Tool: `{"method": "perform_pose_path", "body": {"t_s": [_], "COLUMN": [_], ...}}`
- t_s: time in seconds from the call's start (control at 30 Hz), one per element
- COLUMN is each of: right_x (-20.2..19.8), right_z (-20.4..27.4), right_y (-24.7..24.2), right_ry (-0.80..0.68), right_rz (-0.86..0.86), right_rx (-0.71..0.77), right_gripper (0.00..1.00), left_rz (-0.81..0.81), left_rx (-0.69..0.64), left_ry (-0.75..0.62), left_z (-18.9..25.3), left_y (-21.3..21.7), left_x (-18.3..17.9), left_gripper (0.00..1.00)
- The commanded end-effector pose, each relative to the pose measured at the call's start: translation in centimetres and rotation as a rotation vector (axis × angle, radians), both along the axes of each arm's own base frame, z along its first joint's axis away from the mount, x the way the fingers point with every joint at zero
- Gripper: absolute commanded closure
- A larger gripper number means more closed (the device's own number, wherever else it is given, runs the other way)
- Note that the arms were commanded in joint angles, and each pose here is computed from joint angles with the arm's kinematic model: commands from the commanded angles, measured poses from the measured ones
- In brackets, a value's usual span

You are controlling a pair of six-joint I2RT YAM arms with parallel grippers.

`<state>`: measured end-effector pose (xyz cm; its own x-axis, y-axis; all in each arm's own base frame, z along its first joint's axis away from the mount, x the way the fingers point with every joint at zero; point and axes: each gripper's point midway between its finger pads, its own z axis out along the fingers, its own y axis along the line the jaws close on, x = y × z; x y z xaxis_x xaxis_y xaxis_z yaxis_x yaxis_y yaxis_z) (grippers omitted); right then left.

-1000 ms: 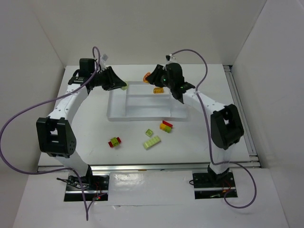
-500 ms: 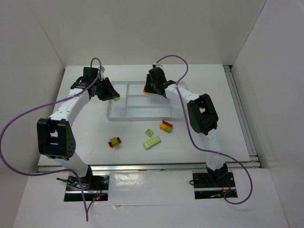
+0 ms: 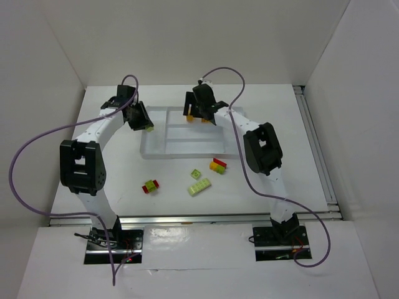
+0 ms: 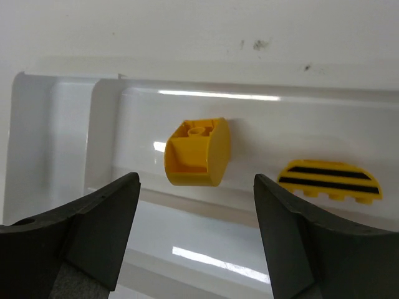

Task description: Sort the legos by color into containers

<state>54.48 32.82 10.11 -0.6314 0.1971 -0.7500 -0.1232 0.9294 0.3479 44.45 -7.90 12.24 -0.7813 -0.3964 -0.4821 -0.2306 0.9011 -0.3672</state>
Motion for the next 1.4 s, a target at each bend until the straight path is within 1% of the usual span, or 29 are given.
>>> {"method": "perform_pose_path", "body": {"t_s": [0.0, 0.03, 0.07, 0.1, 0.13, 0.17, 0.2, 0.23, 0.3, 0.33, 0.37, 0.4, 0.43, 0.47, 0.5, 0.53, 0.63, 0.67, 0.73, 0.8, 0.87, 0.97, 1.1, 1.13, 1.17, 1.2, 1.27, 1.33, 1.37], "right_x": [-1.3, -2.3, -2.9, -3.5, -4.8, -5.3, -6.1, -7.6, -9.3, -10.6, -12.1, -13.2, -14.8, -16.4, -17.6, -19.3, -22.6, -24.1, -26.2, -28.1, -29.2, -29.4, -28.4, -28.3, -28.6, -28.2, -28.7, -29.0, -29.3], "right_z": [7.3, 6.4, 7.1, 10.3, 8.9, 9.4, 11.7, 10.3, 10.4, 11.8, 9.9, 9.5, 10.6, 8.2, 7.5, 6.3, 4.3, 2.9, 1.3, -0.5, -1.2, -2.0, 0.1, 0.0, 0.2, 0.7, 1.0, 1.8, 1.4], "right_y": [-1.2, -1.9, -2.5, -3.1, -3.9, -4.7, -5.6, -6.0, -7.2, -7.8, -8.7, -9.4, -9.8, -10.8, -11.0, -11.9, -10.8, -11.2, -10.6, -10.4, -10.1, -10.6, -12.4, -13.5, -13.6, -14.5, -15.9, -17.4, -18.2], "right_ry": [-0.109, -0.087, -0.102, -0.161, -0.13, -0.147, -0.184, -0.155, -0.153, -0.166, -0.129, -0.115, -0.131, -0.08, -0.064, -0.031, 0.038, 0.098, 0.146, 0.194, 0.219, 0.236, 0.17, 0.172, 0.176, 0.162, 0.159, 0.123, 0.118], "right_rz": [-0.025, -0.024, -0.028, -0.033, -0.032, -0.049, -0.057, -0.036, -0.022, -0.014, -0.011, -0.01, 0.0, -0.002, 0.011, 0.021, 0.149, 0.167, 0.209, 0.219, 0.238, 0.172, 0.036, -0.003, -0.012, -0.053, -0.11, -0.168, -0.191], "right_rx": [0.031, 0.018, 0.01, 0.033, 0.013, -0.003, 0.005, -0.034, -0.061, -0.046, -0.07, -0.079, -0.068, -0.091, -0.101, -0.116, -0.156, -0.194, -0.221, -0.211, -0.185, -0.16, -0.13, -0.139, -0.132, -0.134, -0.128, -0.132, -0.138], "right_gripper": [0.19, 0.19, 0.19, 0.19, 0.19, 0.18, 0.18, 0.18, 0.18, 0.18, 0.18, 0.18, 0.18, 0.18, 0.18, 0.2, 0.2, 0.17, 0.16, 0.15, 0.14, 0.14, 0.14, 0.13, 0.13, 0.13, 0.13, 0.13, 0.13], "left_rz": [0.045, 0.053, 0.053, 0.048, 0.053, 0.054, 0.041, 0.026, 0.0, -0.04, -0.056, -0.083, -0.12, -0.193, -0.241, -0.311, -0.38, -0.425, -0.443, -0.474, -0.5, -0.596, -0.717, -0.735, -0.758, -0.76, -0.793, -0.789, -0.777], "left_rx": [0.046, 0.058, 0.058, 0.065, 0.073, 0.071, 0.072, 0.075, 0.077, 0.084, 0.08, 0.087, 0.087, 0.092, 0.102, 0.143, 0.175, 0.182, 0.153, 0.139, 0.125, 0.116, 0.167, 0.2, 0.212, 0.222, 0.246, 0.259, 0.279], "left_ry": [-0.036, -0.024, -0.024, -0.026, -0.027, -0.041, -0.031, -0.05, -0.077, -0.097, -0.119, -0.128, -0.116, -0.138, -0.172, -0.165, -0.165, -0.132, -0.108, -0.065, -0.036, -0.006, 0.026, 0.052, 0.06, 0.088, 0.114, 0.123, 0.117], "left_z": [1.5, 0.9, 0.9, 0.8, 0.8, 1.3, 1.2, 2.2, 3.3, 4.0, 5.1, 5.6, 5.2, 5.5, 6.5, 5.6, 5.3, 4.1, 3.5, 2.1, 1.2, 0.1, -1.8, -3.0, -3.6, -4.3, -5.6, -6.8, -6.9], "left_y": [0.8, 1.0, 1.0, 0.7, 0.8, 0.8, 0.3, -0.1, -0.9, -2.1, -2.8, -3.5, -4.9, -6.0, -7.0, -9.1, -11.6, -12.7, -14.0, -15.4, -16.0, -17.6, -20.1, -20.0, -20.4, -20.3, -20.4, -20.4, -20.1], "left_x": [1.7, 1.7, 1.7, 2.0, 2.0, 2.3, 2.0, 1.9, 1.7, 1.3, 0.7, 0.2, -1.0, -1.6, -2.5, -4.2, -6.9, -8.4, -9.9, -11.8, -13.0, -14.8, -16.6, -16.4, -16.6, -16.7, -17.1, -16.9, -16.6], "left_gripper": [0.54, 0.4, 0.21, 0.16, 0.07, 0.0, 0.0, 0.0, 0.0, 0.0, 0.0, 0.0, 0.04, 0.13, 0.19, 0.23, 0.23, 0.23, 0.23, 0.23, 0.23, 0.22, 0.09, 0.06, 0.04, 0.04, 0.09, 0.14, 0.14]}}
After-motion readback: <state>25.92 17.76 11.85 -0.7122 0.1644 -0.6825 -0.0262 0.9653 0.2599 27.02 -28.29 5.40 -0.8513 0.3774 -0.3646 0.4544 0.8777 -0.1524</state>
